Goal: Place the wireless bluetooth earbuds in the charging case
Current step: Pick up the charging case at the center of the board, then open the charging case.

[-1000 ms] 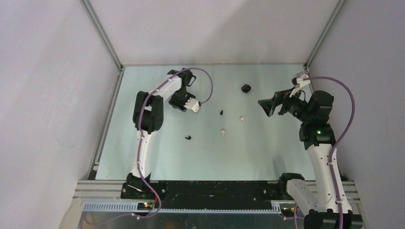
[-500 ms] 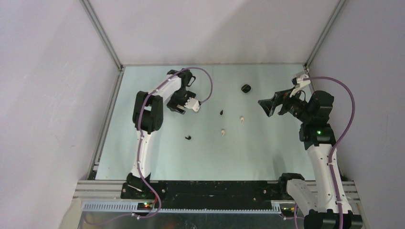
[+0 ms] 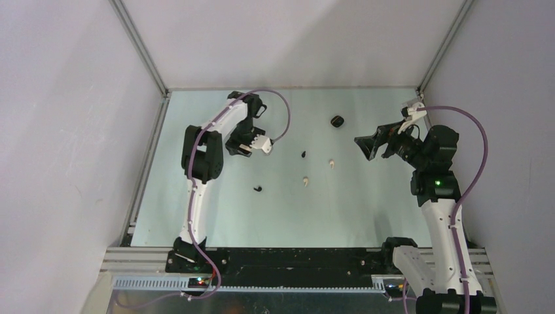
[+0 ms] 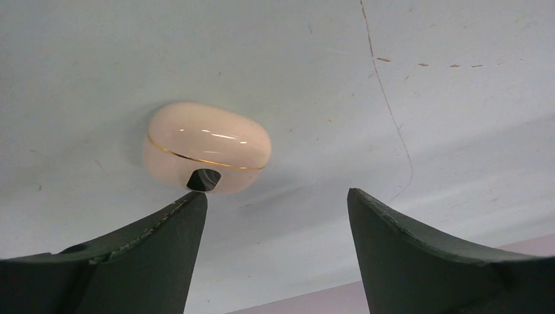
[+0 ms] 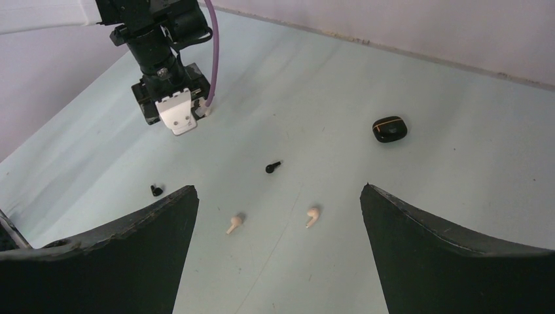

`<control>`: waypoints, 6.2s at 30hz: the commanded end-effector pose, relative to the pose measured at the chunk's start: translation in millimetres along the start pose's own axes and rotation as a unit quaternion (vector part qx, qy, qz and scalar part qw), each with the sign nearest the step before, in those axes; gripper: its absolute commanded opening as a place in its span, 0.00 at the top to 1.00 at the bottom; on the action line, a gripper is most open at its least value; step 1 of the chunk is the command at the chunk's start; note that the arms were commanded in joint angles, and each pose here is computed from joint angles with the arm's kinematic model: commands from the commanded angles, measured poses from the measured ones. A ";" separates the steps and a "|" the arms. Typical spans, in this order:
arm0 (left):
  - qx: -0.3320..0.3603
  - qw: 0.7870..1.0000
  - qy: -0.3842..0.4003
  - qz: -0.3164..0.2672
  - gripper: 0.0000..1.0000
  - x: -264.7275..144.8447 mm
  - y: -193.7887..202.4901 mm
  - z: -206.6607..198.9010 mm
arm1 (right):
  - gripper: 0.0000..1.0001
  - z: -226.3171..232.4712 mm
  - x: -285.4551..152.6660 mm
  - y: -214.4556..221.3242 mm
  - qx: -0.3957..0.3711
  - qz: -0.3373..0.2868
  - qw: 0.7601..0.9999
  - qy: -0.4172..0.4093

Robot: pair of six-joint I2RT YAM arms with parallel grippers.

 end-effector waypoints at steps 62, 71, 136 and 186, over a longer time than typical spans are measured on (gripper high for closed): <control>-0.115 0.987 -0.079 -0.085 0.18 7.2 -18.2 13.1 | 0.00 3.4 -4.1 -8.1 -0.009 -0.021 1.000 -0.009; -0.129 0.986 -0.070 -0.081 0.21 16.2 -18.0 12.8 | 0.00 4.3 -5.3 -8.7 -0.010 -0.023 1.000 -0.009; -0.145 0.859 -0.339 -0.355 0.55 -153.8 -200.9 -85.9 | 0.12 78.9 154.8 33.5 0.151 0.231 0.933 -0.231; -0.291 0.725 -0.347 -0.519 0.01 -205.1 -178.1 -151.8 | 0.68 90.3 65.4 -57.6 -0.115 0.105 0.966 -0.206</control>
Point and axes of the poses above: each gripper's point midway between its finger pads, its own x axis out along the fingers, its own z axis along the line the jaws close on, y = z × x, the point moved 10 cm from there along -x, back along the fingers, and after that the axes turned 6 degrees about x, right-handed, at the moved point
